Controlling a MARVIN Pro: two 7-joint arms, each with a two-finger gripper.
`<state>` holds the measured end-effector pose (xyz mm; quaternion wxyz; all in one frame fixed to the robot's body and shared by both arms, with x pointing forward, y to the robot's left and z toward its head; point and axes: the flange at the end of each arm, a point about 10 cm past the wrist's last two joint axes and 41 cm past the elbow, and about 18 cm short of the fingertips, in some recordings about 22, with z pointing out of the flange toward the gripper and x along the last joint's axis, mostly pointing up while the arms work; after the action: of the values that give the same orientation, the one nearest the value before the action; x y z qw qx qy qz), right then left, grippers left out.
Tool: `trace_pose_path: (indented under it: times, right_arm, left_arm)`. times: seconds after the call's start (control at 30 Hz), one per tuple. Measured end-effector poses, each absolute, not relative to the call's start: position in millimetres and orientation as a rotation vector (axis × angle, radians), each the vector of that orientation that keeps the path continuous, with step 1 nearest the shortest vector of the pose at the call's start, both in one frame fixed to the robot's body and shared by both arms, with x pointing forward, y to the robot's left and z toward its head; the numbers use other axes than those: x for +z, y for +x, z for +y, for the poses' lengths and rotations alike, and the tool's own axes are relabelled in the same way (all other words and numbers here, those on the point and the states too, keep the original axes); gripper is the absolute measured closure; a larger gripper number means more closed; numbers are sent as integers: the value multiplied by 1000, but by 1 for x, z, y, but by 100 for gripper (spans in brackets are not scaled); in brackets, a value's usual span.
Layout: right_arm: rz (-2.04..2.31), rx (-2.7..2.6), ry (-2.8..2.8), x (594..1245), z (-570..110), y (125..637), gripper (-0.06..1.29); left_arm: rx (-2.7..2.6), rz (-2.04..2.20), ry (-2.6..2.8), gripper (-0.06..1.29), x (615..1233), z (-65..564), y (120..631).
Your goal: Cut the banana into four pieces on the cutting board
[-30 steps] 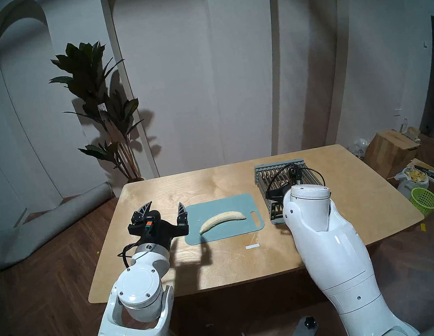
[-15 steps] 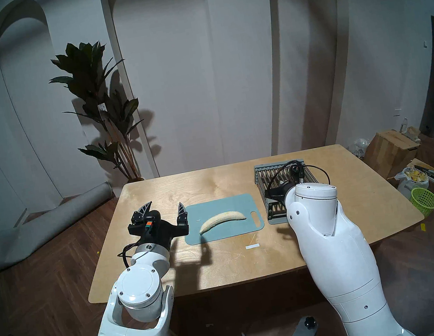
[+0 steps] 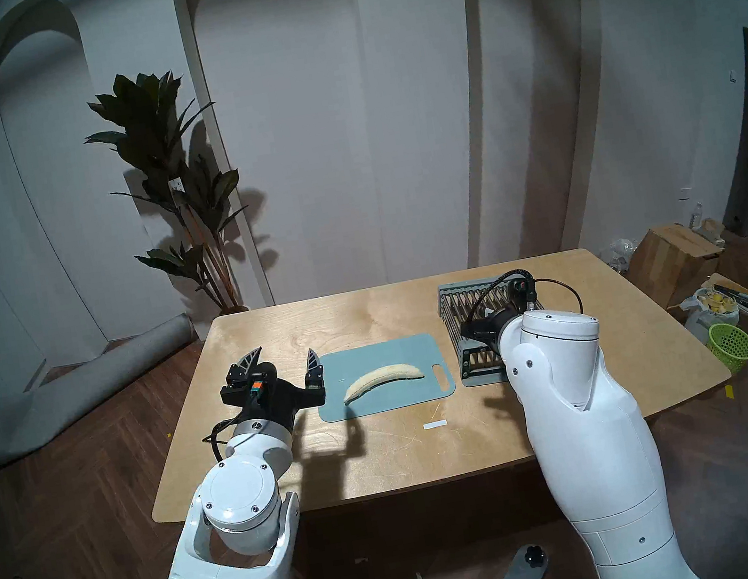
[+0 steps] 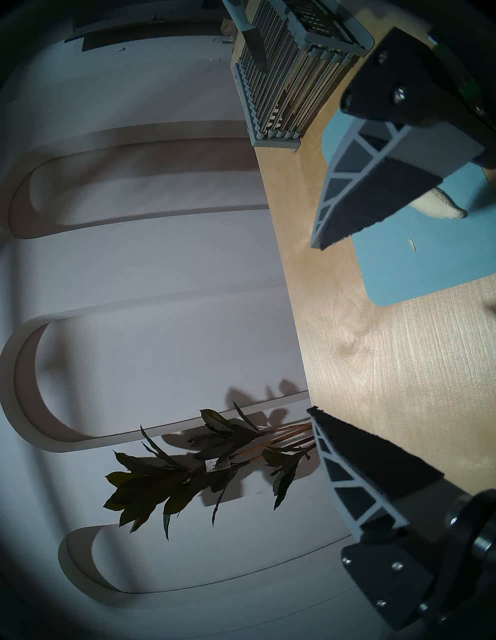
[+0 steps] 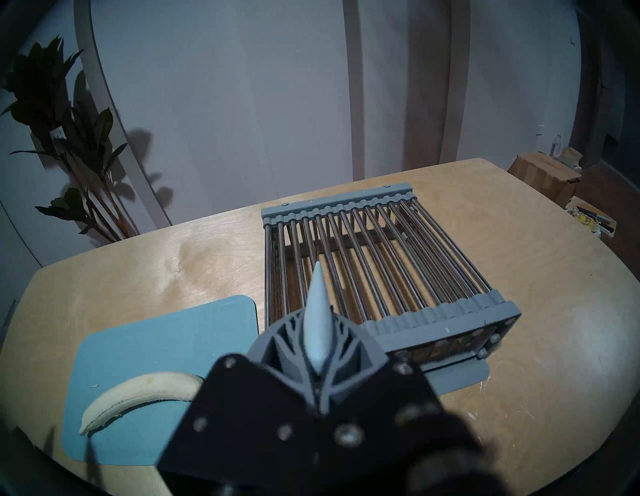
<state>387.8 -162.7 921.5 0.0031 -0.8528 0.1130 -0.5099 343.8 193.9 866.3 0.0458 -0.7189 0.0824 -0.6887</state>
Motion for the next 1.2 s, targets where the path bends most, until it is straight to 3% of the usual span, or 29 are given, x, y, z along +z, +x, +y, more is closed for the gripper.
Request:
trace_pose_path:
  times: [1.2]
  right_arm:
    - [-92, -2230, -2274, 934, -127, 373, 126]
  left_arm:
    - [-2102, 252, -2195, 0, 866, 194, 344]
